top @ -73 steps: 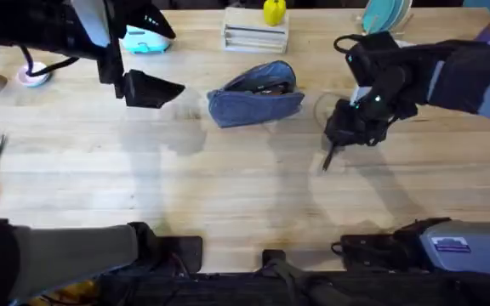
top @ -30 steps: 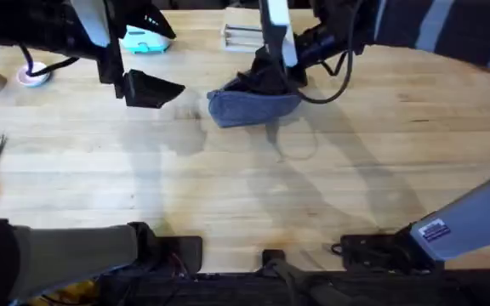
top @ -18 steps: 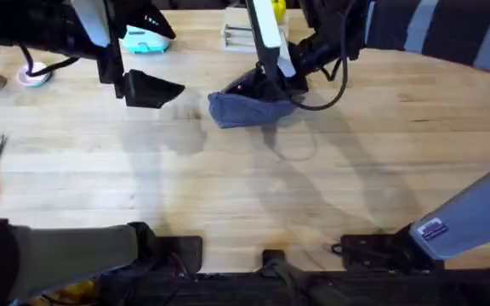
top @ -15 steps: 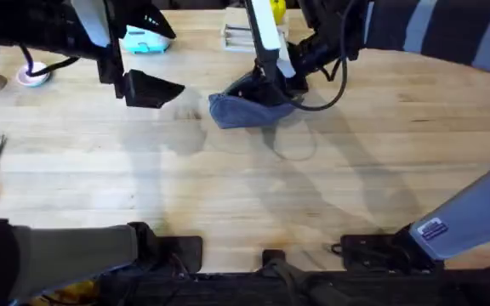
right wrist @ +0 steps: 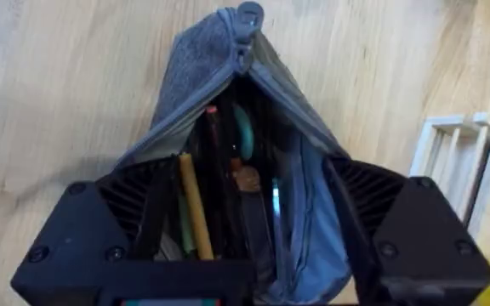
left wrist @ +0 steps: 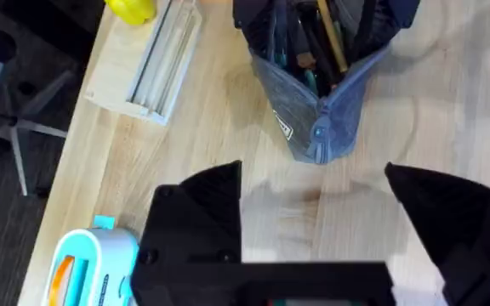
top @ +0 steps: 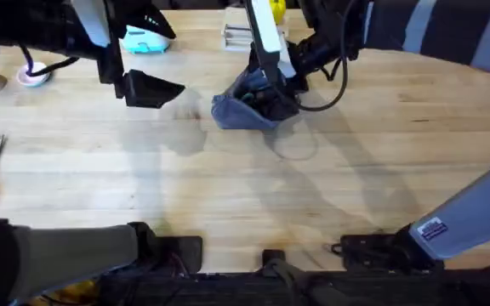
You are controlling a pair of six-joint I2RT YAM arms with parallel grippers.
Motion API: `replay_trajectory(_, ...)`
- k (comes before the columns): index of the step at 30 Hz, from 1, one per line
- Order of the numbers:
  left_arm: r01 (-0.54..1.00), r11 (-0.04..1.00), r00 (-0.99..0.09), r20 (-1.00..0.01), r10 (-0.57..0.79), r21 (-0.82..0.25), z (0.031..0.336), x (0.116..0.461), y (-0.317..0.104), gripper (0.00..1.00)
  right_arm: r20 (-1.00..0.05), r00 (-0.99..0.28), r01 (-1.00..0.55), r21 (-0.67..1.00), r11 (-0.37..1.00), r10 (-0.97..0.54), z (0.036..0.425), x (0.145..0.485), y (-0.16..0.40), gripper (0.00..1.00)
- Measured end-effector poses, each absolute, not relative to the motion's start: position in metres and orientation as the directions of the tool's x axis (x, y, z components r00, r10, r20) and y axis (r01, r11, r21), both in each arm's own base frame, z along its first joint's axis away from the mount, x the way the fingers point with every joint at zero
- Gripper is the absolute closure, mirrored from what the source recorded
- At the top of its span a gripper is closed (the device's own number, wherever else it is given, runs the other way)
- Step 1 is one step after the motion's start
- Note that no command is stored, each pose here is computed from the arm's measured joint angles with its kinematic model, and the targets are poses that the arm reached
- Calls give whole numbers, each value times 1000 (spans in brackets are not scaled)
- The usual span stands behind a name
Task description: Unzip the bag, pick up the pens from the table one at a time and place them inside, then zip the bag closed.
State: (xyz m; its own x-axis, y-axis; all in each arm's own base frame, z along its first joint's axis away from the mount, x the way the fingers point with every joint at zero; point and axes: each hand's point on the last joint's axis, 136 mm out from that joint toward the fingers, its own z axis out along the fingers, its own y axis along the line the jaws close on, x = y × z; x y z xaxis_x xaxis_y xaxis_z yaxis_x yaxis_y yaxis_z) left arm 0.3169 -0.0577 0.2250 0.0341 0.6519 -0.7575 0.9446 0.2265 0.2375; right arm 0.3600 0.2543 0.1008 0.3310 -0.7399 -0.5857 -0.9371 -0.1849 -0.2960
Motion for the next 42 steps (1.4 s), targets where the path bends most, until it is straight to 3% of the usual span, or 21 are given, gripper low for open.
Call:
replay_trajectory(9,945,226,34,-757,653,237,225,317,-58,8,-593,294,-947,-288,-144,-749,108,361,253,8)
replay_trajectory(17,944,234,15,-740,673,232,219,318,-52,8,-641,242,-942,-335,-17,-729,169,359,251,8)
replay_trajectory(26,960,263,-99,-769,632,93,176,333,-36,8,-751,-86,-955,-125,269,-655,203,352,249,8)
replay_trajectory(33,973,229,-135,-802,582,2,136,342,-36,8,-722,-404,-880,139,454,-562,193,346,246,8)
replay_trajectory(37,978,208,-141,-814,564,-25,121,344,-37,8,-707,-500,-828,220,516,-500,189,352,249,8)
replay_trajectory(42,981,193,-131,-820,558,-26,111,346,-37,8,-713,-515,-813,232,533,-476,191,354,259,8)
